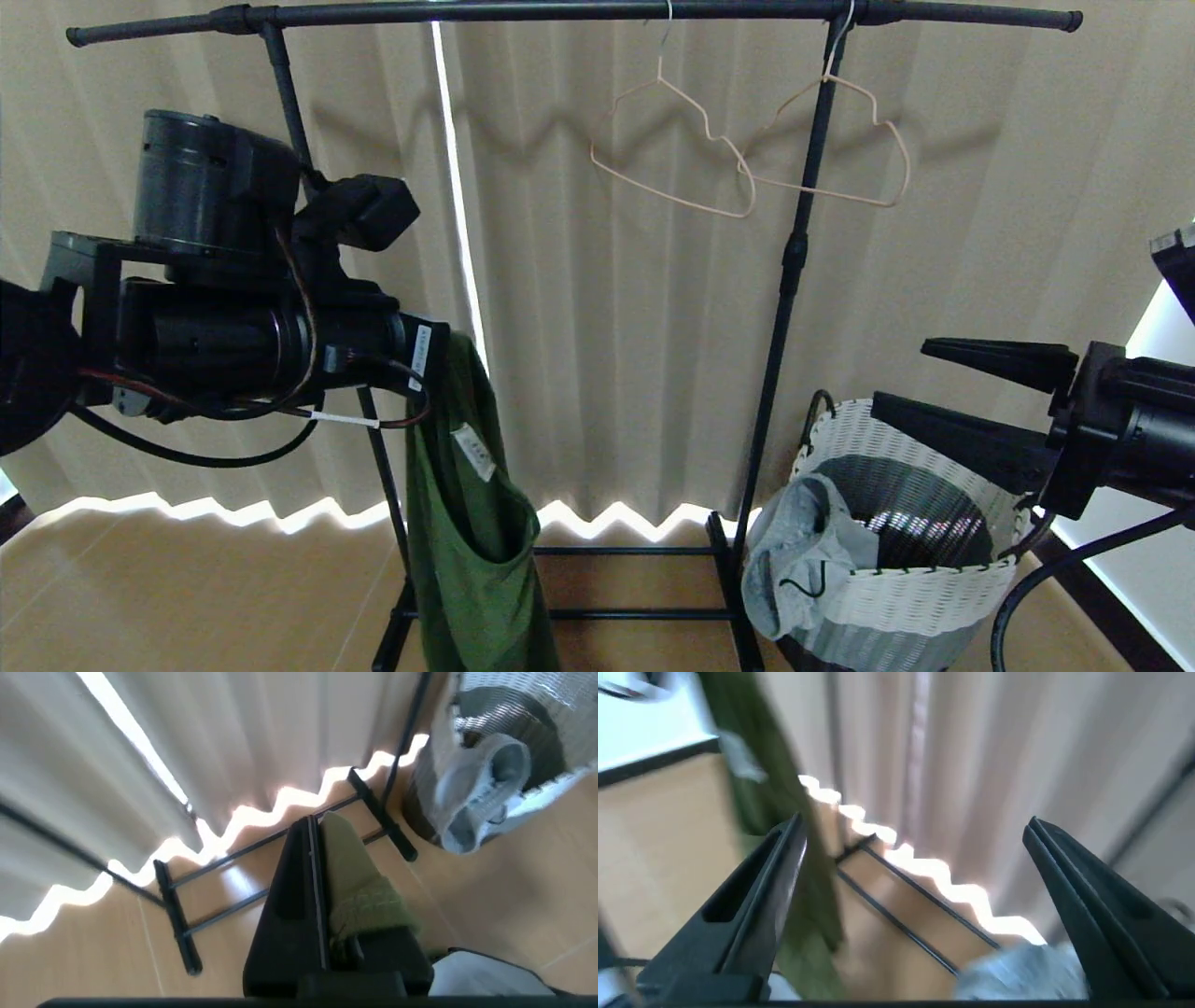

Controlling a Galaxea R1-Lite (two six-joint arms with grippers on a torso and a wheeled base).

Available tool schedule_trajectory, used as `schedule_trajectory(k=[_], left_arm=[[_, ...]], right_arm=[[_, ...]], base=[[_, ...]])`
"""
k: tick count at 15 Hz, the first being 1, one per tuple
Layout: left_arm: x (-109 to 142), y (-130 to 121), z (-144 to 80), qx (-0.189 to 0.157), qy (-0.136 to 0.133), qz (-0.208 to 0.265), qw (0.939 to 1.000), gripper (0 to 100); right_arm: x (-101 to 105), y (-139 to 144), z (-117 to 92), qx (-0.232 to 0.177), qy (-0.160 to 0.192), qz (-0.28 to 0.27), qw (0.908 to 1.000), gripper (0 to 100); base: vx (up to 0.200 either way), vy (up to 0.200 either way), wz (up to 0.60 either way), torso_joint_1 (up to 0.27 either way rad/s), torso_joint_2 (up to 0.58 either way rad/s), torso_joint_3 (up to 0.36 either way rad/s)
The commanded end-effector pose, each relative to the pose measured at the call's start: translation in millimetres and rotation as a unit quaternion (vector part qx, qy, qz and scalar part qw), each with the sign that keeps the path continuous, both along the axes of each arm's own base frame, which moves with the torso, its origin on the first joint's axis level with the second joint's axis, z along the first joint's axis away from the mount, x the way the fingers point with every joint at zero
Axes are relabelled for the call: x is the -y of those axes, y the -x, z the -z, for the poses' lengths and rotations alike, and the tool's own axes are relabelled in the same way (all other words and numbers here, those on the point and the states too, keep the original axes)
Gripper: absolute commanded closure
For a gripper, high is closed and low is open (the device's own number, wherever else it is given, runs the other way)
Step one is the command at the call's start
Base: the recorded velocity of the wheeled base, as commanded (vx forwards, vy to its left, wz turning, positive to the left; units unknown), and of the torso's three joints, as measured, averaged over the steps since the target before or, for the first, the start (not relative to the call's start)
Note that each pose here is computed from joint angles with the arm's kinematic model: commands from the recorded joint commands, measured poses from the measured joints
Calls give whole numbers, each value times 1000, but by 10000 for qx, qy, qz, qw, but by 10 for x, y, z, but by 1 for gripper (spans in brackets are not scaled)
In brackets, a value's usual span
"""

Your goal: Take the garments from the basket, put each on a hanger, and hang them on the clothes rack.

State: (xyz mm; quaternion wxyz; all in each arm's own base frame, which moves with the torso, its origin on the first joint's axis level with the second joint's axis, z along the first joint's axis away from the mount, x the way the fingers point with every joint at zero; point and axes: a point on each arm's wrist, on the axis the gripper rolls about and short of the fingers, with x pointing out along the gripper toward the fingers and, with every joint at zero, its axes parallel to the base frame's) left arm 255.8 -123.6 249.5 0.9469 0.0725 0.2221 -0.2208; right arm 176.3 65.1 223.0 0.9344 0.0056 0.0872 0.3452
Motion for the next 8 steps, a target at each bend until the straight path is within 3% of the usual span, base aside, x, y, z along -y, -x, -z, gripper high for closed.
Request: schedule_trajectory(k=[1, 3, 5, 8], left_arm=[[-198, 173, -55, 101, 44, -311, 9995, 100], [-470, 395, -39, 192, -48, -890, 9958, 100], [-670, 689, -8, 340, -160, -1326, 9905, 100], [-850, 1122, -44, 716, -48, -1500, 9861, 100]], right_arm=[[232, -41, 206, -131, 422, 622, 9971, 0], [417, -15, 344, -81, 884, 1082, 9902, 0], [519, 21, 428, -53, 948, 1606, 9824, 0], [571, -74, 527, 172, 1045, 2363, 9659, 0]], base=[[0, 0, 0, 0, 0, 0], [0, 0, 0, 0, 0, 0], [0, 0, 0, 0, 0, 0], [0, 0, 0, 0, 0, 0]])
